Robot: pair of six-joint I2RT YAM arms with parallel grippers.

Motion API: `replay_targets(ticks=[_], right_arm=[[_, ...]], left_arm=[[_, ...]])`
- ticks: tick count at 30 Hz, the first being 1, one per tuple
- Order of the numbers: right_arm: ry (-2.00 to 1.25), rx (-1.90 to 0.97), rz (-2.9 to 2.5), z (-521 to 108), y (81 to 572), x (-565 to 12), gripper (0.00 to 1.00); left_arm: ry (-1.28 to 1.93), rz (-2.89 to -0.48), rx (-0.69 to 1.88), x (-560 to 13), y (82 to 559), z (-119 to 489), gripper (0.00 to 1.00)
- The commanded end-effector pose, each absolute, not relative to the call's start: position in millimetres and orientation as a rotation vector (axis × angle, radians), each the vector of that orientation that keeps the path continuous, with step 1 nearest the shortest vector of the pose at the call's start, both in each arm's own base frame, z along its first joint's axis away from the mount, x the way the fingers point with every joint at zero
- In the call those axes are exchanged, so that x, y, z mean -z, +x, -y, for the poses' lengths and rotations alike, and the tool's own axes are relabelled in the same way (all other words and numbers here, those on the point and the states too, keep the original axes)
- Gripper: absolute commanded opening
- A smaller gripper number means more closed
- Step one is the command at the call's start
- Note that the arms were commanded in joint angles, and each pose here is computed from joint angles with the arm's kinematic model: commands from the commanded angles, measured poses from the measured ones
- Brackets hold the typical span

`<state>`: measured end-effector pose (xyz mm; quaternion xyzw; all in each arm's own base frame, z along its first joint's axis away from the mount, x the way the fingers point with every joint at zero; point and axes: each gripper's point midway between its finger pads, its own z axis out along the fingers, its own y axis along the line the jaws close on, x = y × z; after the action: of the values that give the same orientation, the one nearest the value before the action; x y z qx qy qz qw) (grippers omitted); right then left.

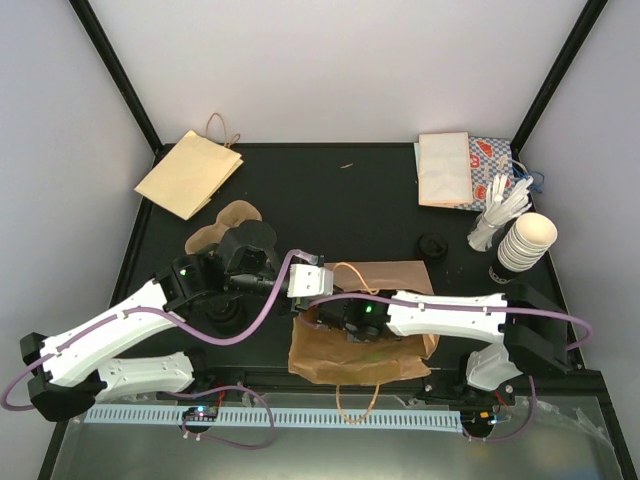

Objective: Pack the takeout coffee

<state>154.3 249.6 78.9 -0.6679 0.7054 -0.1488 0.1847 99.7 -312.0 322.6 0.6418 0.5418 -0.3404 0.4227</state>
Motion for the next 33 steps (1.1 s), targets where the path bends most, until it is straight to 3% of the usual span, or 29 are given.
replay_targets(ticks=[1,11,27,33], right_arm=[[-1.779,0.328,-1.955,-269.5,154.9,-108.8,0.01],[-1.555,0.424,-1.770,-278.5,178.5,-149.5,0.01],[-1.532,0.527,-1.839,-269.4,200.1,-124.7,0.01],[-1.440,0.499,-1.756,-297.2,219.0,-135.6,0.01]], left_arm=[[1.668,-1.395,0.874,-307.5,93.1,315.3,0.02],[1.690,-1.392,0.892,-306.1,90.6,317.9,0.02],[1.608,-1.392,0.677,-325.7,113.5,301.0,0.02],[1.614,-1.416,0.593,-322.5,121.1,293.7,0.01]])
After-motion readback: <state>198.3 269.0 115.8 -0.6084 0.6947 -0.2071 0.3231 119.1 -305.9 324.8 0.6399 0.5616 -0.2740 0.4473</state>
